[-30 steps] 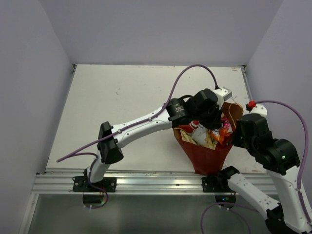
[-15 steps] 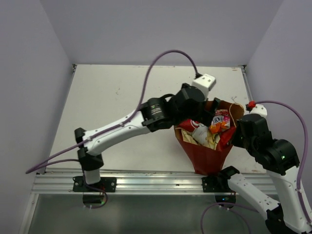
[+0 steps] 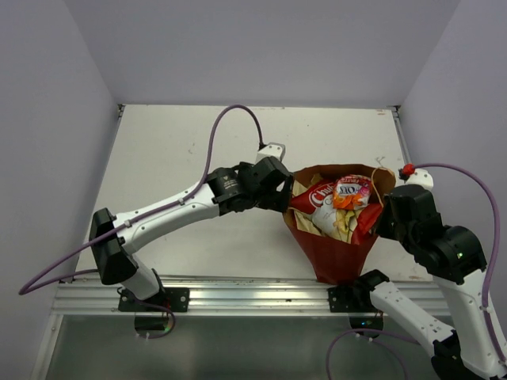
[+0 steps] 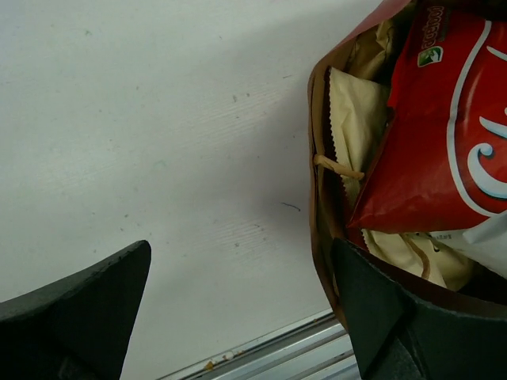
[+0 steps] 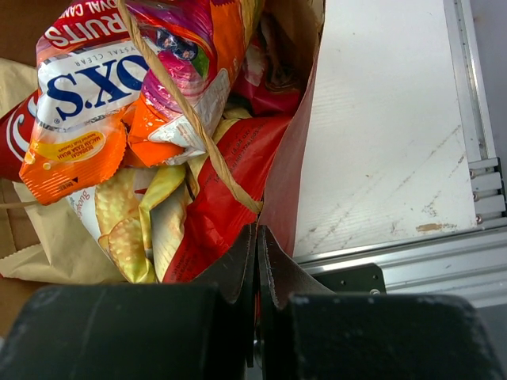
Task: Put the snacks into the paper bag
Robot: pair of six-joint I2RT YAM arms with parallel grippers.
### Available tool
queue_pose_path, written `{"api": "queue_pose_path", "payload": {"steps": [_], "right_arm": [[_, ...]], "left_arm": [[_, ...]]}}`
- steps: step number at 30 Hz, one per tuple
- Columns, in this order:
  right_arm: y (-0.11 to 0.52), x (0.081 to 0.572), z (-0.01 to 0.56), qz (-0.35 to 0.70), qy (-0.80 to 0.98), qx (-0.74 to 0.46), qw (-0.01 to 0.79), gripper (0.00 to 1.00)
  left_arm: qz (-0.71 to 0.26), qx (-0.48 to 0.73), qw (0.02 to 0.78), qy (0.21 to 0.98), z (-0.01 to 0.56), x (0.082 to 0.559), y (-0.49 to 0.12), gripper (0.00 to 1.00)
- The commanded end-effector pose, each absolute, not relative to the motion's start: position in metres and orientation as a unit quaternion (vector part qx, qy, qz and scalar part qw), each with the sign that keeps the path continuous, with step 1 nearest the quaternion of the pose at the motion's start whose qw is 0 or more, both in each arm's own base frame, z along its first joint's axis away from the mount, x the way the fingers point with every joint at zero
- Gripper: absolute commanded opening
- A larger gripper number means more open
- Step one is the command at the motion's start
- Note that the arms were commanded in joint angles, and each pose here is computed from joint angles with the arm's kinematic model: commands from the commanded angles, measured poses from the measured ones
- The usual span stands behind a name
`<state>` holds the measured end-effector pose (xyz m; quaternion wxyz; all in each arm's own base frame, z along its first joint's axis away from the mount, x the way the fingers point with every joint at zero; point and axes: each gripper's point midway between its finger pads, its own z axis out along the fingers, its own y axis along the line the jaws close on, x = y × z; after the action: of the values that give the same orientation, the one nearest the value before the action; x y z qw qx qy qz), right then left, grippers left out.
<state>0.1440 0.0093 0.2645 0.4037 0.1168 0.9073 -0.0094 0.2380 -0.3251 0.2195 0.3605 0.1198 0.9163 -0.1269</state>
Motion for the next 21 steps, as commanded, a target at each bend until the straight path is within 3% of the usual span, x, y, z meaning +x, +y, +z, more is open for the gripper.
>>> {"api": "queue_pose_path", "payload": {"steps": [1, 10, 13, 14, 16, 17, 21], "right_arm": [[0.004, 0.120, 0.248, -0.029, 0.933, 0.095, 0.346, 0.00], [0.004, 0.118, 0.245, -0.028, 0.934, 0.093, 0.343, 0.00], [0.005, 0.118, 0.243, -0.027, 0.936, 0.090, 0.339, 0.00], [0.005, 0.117, 0.242, -0.027, 0.936, 0.089, 0.339, 0.00], [0.005, 0.117, 0.241, -0.028, 0.937, 0.087, 0.337, 0.00], [0.004, 0.116, 0.240, -0.030, 0.938, 0.085, 0.335, 0.00], [0.006, 0.119, 0.238, -0.032, 0.940, 0.073, 0.331, 0.00]], "left_arm": [[-0.199, 0.101, 0.368, 0.903, 0.239, 0.235, -0.346, 1.00], [-0.242, 0.116, 0.349, 0.898, 0.219, 0.228, -0.365, 0.97], [-0.277, 0.130, 0.338, 0.890, 0.213, 0.224, -0.383, 0.68], [-0.286, 0.133, 0.336, 0.888, 0.211, 0.224, -0.388, 0.50], [-0.316, 0.140, 0.336, 0.876, 0.216, 0.222, -0.401, 0.29], [-0.323, 0.144, 0.336, 0.873, 0.216, 0.223, -0.406, 0.00], [-0.342, 0.130, 0.354, 0.860, 0.243, 0.227, -0.410, 0.00]]}}
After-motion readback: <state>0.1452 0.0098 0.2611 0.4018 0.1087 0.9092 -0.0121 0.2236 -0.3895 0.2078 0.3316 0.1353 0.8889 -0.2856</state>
